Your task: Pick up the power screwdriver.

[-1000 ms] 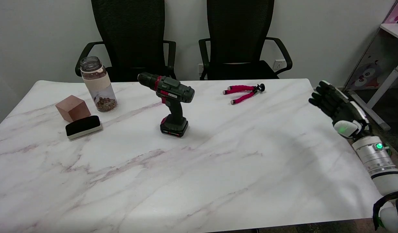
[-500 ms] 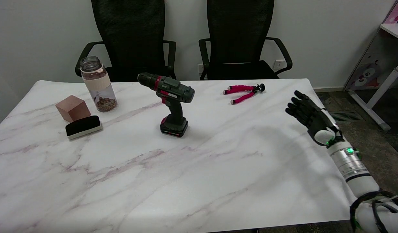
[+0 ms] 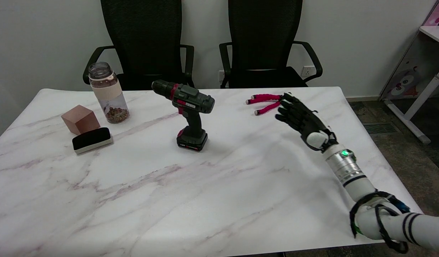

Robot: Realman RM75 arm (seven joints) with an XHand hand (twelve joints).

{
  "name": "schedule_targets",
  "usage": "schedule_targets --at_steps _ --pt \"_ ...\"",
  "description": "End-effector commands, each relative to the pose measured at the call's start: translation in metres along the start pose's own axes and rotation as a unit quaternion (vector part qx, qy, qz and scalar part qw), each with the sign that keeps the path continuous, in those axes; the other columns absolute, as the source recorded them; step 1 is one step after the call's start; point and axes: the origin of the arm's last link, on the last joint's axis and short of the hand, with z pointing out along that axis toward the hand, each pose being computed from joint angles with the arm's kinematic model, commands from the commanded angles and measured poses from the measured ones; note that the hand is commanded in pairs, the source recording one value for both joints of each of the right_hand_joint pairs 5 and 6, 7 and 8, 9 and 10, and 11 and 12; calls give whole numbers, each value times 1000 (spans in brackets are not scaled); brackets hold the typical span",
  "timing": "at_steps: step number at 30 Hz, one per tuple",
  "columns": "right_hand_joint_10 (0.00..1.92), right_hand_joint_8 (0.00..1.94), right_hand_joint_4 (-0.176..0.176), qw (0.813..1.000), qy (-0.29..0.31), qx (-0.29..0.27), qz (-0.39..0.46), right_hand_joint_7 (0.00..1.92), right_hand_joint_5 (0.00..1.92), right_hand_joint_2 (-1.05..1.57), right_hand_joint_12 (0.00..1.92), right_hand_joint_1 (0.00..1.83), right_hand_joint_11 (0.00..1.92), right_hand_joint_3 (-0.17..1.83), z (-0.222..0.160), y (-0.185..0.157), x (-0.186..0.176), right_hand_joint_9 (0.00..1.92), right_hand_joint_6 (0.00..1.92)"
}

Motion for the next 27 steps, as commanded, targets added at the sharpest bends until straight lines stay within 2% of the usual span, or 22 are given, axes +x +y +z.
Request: schedule_targets --at_steps 1,11,15,20,27 --pt "299 202 105 997 -61 0 49 202 202 -498 377 921 377 666 79 18 -112 299 202" --pt "305 207 124 995 -88 6 42 207 207 -511 392 925 392 687 106 13 -152 305 207" --pt "303 208 138 995 -94 -16 23 208 208 -532 397 926 397 705 112 20 -162 303 208" --pt "269 195 173 995 -93 -30 12 195 195 -615 338 927 338 742 120 28 -174 269 195" --pt "253 187 176 994 -94 -59 -1 187 187 -661 286 928 286 743 126 42 -187 253 187"
